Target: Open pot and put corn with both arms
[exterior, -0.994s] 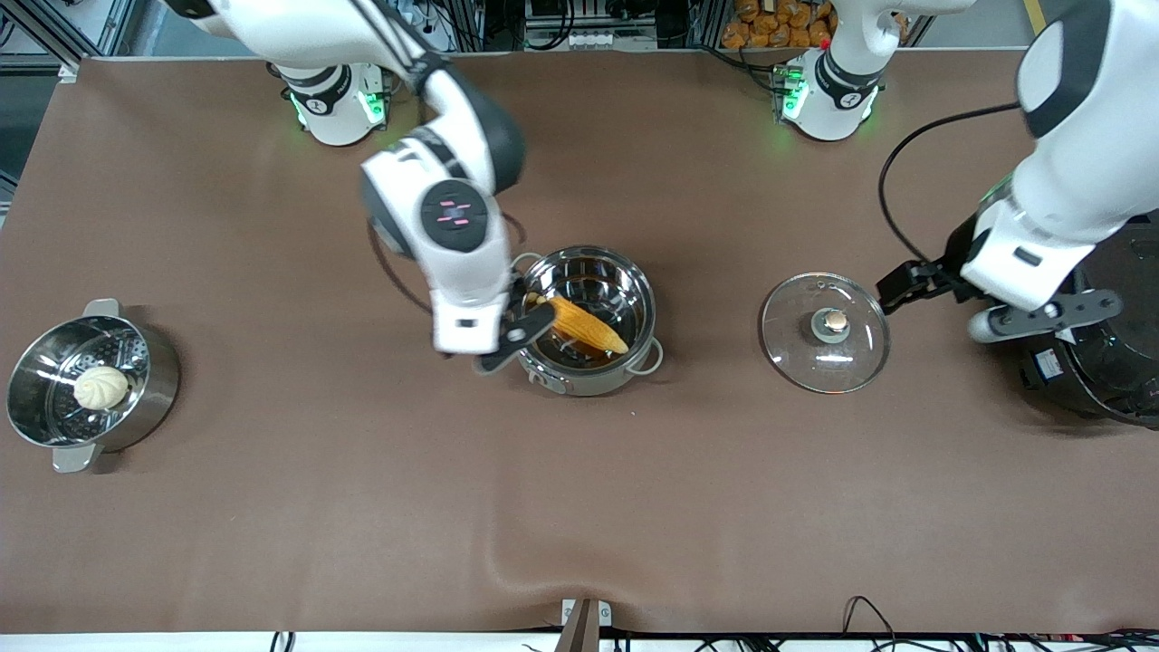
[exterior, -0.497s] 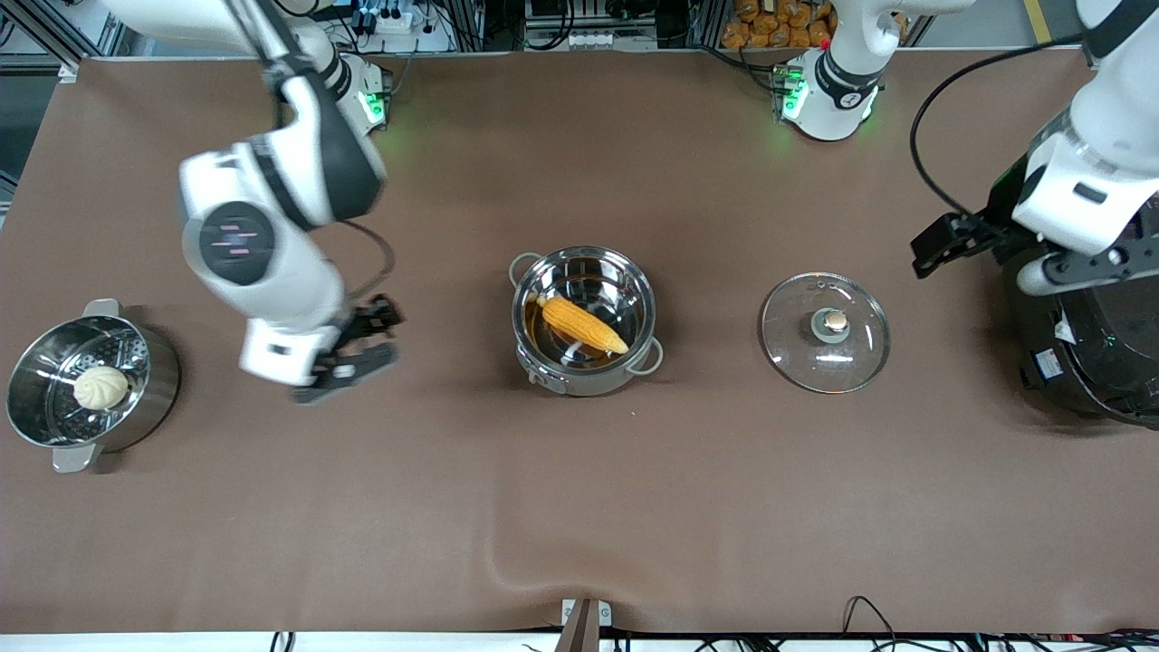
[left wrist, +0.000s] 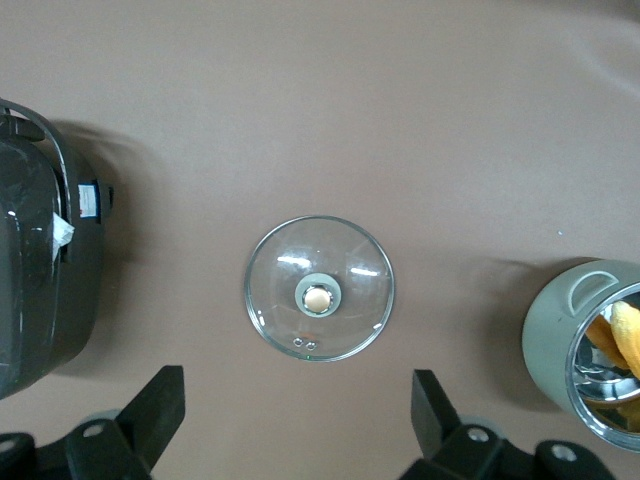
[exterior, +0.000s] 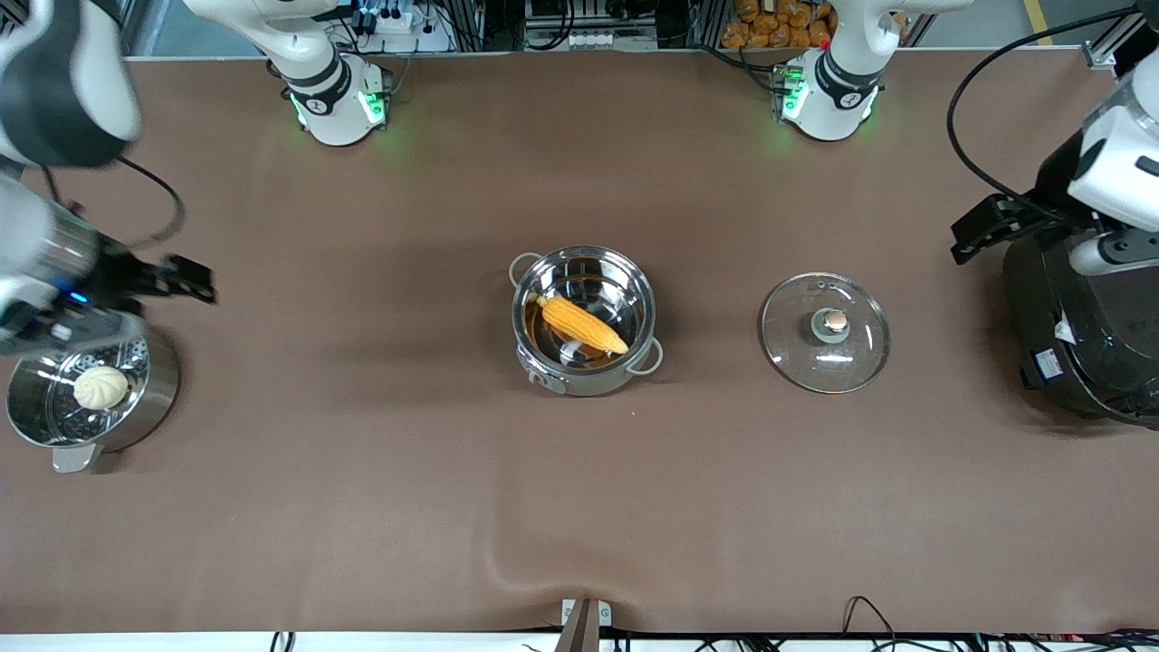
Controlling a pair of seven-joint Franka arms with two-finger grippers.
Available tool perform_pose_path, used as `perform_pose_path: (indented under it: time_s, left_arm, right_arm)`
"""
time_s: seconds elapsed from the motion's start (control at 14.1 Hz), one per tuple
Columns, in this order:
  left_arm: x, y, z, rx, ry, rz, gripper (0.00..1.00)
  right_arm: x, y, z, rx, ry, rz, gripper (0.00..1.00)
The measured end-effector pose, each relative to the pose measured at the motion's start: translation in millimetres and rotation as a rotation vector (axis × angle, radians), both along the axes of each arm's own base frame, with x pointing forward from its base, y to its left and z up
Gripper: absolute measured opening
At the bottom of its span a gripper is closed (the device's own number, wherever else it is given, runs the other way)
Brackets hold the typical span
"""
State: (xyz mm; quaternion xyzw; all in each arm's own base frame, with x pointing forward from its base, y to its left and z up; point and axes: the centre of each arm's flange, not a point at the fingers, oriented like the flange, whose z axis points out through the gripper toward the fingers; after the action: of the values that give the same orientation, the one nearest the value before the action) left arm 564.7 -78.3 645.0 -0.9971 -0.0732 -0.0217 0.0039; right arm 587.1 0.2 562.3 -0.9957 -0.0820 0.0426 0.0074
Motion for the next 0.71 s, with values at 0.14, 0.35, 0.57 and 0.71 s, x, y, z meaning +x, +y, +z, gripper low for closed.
perform_pose_path:
  time_s: [0.14,0.35,0.57,0.71]
  left_arm:
    - [0,2,0,0.001,0.003,-0.014,1.0]
    - [-1,2,1,0.0,0.001,-0.037,1.0]
    - [-5,2,8,-0.002,-0.01,-0.039,1.0]
    - [-6,2,10,-0.002,-0.012,-0.04,1.0]
  right_arm:
    - [-21,-13,26,0.005,0.015,-0.037,1.0]
    - [-41,-17,50,0.006,0.021,-0.112,1.0]
    - [-51,-15,69,0.007,0.023,-0.178,1.0]
    - [-54,-14,79,0.008,0.015,-0.195,1.0]
